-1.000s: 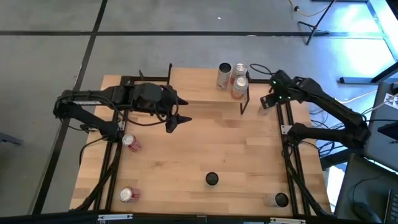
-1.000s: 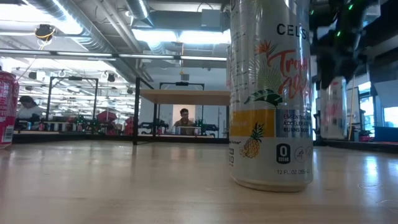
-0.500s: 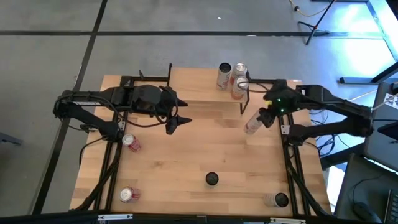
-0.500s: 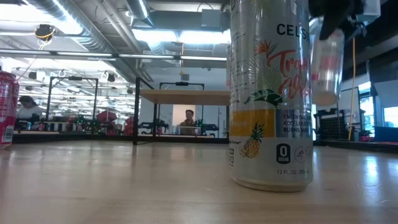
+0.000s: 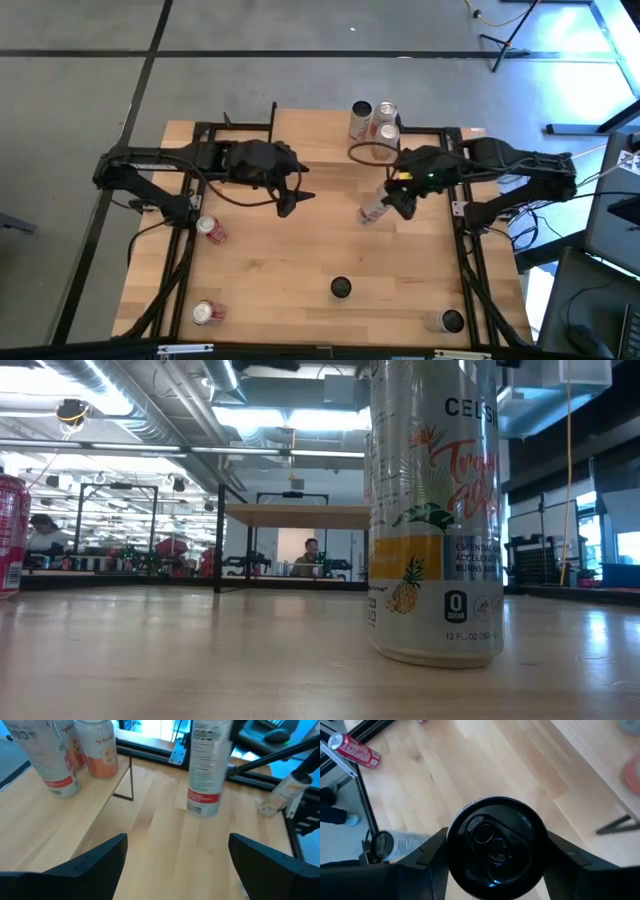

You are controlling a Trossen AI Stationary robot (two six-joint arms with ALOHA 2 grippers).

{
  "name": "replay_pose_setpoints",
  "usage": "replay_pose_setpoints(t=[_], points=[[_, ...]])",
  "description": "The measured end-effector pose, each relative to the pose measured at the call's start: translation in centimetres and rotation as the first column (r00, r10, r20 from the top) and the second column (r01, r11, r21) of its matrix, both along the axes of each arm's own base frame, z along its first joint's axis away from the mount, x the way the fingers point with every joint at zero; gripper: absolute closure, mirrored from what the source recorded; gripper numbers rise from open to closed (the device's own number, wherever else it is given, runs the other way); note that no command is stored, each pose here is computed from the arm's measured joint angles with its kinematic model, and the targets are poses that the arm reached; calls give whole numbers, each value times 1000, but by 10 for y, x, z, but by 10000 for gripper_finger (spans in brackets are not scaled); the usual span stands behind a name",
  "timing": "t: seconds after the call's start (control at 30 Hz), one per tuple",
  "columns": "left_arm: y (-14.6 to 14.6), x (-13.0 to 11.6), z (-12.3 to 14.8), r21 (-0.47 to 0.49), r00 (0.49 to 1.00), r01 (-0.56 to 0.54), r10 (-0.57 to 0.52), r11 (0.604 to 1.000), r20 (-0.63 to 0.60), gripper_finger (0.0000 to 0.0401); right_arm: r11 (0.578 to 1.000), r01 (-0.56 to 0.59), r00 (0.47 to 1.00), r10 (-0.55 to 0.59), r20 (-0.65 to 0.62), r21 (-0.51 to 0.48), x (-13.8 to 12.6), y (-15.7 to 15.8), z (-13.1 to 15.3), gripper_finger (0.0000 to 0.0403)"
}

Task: Place canned beverage on shelf
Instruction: Put the white pink soda can aligned with the other white pink soda can on the shelf

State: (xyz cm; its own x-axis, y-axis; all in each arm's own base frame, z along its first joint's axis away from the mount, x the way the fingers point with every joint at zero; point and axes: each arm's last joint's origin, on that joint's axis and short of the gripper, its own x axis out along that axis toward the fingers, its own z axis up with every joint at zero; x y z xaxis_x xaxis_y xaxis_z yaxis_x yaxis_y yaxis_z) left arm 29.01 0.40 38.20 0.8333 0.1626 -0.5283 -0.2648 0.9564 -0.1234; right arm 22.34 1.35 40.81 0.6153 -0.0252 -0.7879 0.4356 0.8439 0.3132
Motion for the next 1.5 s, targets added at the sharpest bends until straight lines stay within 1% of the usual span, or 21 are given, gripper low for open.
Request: replay_pose_setpoints(t=[0.13,0.27,0.33,0.43,0.53,0.6,0.63,0.83,0.93,1.13,1.2,1.27,1.37,1.43,1.5], points=[[2,16,-16,32,999,3,-1,999,-54,67,1000,9,1000,-9,7,-23,21,2,6,183],[3,32,-30,93,995,19,-10,995,-98,67,998,3,998,1,62,-62,39,2,13,183],[3,39,-39,108,991,41,-27,993,-130,67,997,-7,996,14,88,-76,46,2,17,183],[4,51,-48,74,986,119,-109,990,-125,67,996,-22,994,32,108,-91,55,3,18,183],[2,61,-51,29,968,244,-241,969,-70,67,992,-9,992,25,126,-126,62,2,17,183],[2,65,-52,25,958,283,-282,959,-52,67,990,0,992,17,123,-139,62,1,17,183],[2,66,-53,30,957,286,-284,958,-50,67,990,8,992,9,125,-141,64,-1,17,183],[10,67,-52,28,962,272,-271,962,-37,67,987,55,990,-34,140,-152,67,-12,17,183],[14,67,-52,24,965,262,-261,965,-32,67,984,61,988,-36,149,-167,67,-17,18,183],[18,68,-49,10,969,249,-249,969,-3,67,978,86,976,-44,213,-190,71,-27,23,183],[18,68,-49,11,969,248,-248,969,3,67,978,73,973,-27,229,-196,73,-29,25,183],[19,68,-48,27,973,229,-229,973,4,67,973,45,971,10,237,-226,74,-29,26,183],[23,56,-39,49,985,170,-169,984,-14,67,963,38,971,28,239,-267,73,-30,31,183],[25,41,-29,60,990,139,-138,988,-34,67,953,49,973,22,228,-298,70,-34,35,183],[26,26,-16,77,993,120,-118,990,-23,67,947,43,975,30,219,-318,65,-35,40,183]])
